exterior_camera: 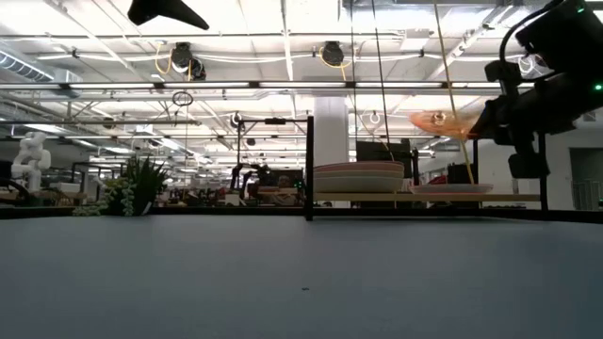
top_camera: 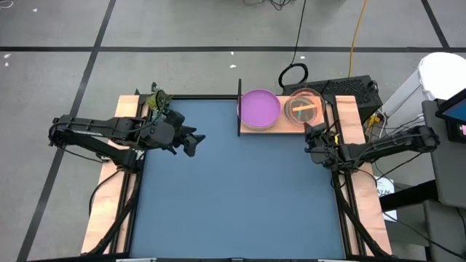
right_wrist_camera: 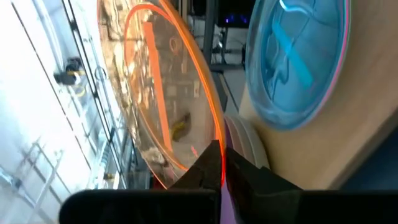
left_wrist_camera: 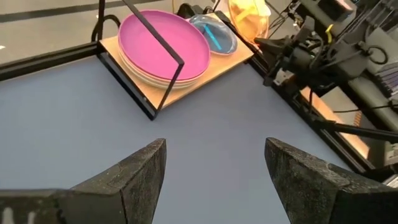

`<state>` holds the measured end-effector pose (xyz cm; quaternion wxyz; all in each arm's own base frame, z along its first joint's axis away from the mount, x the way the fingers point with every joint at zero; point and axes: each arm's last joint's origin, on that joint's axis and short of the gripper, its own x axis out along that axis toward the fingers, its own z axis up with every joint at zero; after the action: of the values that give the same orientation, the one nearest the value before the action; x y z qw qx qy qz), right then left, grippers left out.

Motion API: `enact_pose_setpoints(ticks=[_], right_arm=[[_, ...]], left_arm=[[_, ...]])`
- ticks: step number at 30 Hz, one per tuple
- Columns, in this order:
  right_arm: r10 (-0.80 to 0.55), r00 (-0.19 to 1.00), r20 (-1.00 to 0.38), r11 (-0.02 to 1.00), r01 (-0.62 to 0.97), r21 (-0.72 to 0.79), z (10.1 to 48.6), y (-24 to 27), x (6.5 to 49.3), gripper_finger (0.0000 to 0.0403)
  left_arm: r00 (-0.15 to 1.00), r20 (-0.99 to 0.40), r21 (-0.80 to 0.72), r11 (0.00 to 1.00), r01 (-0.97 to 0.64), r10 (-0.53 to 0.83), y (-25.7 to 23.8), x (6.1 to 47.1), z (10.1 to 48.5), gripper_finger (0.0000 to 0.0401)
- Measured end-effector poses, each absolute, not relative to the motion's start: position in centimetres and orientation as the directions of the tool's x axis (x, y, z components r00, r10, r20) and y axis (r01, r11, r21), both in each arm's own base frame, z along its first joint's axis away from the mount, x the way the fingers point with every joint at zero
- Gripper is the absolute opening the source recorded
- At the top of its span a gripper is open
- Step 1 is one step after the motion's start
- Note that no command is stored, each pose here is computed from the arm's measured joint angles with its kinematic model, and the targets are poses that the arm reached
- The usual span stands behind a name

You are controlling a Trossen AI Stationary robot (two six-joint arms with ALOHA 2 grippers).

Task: Place and stack plates onto a shelf
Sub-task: Stack the light orange plate on top of the blue plate on the shelf

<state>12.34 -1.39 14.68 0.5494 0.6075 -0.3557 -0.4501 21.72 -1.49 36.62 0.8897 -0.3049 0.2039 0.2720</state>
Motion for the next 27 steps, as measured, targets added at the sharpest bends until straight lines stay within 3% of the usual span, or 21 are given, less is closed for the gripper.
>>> enact_pose_setpoints(ticks=[27], right_arm=[[-0.862, 0.281, -0.422, -0.419, 0.077, 0.905, 13.6, -6.2, 11.6, 0.0000]], left_arm=[[0.783, -0.501, -0.420, 0.687, -0.593, 0.369, -1.3, 21.9, 36.9, 0.0275]])
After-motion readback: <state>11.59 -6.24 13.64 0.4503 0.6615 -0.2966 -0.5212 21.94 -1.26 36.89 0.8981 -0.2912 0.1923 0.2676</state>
